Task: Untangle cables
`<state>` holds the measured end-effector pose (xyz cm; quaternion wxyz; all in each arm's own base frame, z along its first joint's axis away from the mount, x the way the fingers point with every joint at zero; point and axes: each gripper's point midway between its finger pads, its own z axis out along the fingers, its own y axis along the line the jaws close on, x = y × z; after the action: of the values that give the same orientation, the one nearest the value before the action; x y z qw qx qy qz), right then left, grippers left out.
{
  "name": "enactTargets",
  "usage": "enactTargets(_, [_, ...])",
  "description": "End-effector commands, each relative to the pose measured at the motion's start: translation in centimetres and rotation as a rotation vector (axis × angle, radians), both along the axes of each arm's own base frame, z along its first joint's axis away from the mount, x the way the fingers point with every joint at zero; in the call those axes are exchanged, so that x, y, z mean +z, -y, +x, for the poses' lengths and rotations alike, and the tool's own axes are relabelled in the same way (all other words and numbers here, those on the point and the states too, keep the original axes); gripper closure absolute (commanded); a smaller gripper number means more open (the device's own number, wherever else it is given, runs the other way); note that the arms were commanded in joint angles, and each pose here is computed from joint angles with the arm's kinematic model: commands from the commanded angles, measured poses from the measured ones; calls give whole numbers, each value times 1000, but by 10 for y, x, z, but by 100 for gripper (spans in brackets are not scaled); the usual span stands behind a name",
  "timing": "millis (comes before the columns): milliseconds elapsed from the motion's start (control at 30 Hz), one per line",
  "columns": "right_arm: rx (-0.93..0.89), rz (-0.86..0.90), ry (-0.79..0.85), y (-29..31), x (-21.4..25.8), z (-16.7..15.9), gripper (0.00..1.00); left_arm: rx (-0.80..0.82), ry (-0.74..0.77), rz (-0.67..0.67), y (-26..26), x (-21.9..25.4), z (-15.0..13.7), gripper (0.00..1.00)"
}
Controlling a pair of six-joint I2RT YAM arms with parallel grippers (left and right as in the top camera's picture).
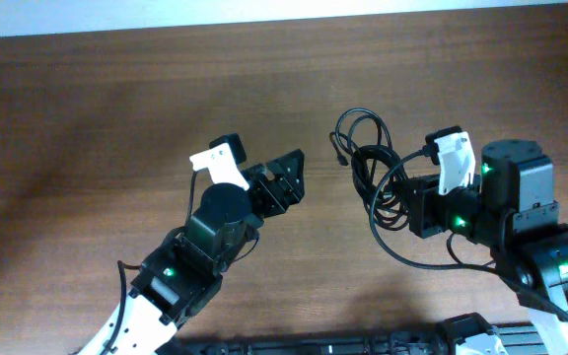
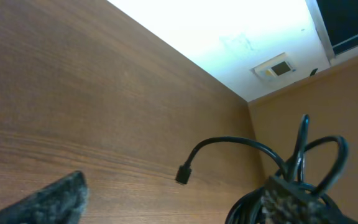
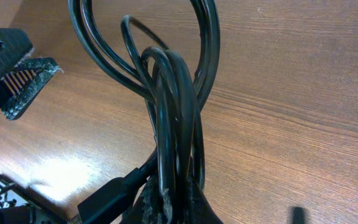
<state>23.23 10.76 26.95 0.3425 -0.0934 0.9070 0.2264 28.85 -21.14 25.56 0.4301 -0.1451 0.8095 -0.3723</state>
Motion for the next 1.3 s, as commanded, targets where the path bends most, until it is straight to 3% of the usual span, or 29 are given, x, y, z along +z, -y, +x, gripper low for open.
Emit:
enactTargets(0, [36, -40, 66, 2, 10, 2, 96, 11, 41, 4, -4, 13, 1, 4])
enactTargets(233, [287, -198, 221, -6, 12, -3, 96, -148, 93, -105, 24, 37, -10, 1])
enactTargets(533, [553, -135, 266, -32, 12, -34, 96, -199, 165, -114, 27, 53, -9, 1])
enactTargets(733, [573, -153, 267, -31, 9, -36, 96, -304, 340, -98, 33, 84, -12, 1])
enactTargets(900, [573, -153, 276, -32, 11, -35, 96, -491, 474, -16, 51, 90, -33, 1])
enactTargets(1033, [574, -150, 286, -33, 12, -34, 96, -589, 427, -13, 64, 74, -40, 1])
enactTargets(1267, [574, -151, 286, -32, 12, -34, 96, -600, 352, 12, 71, 49, -31, 1])
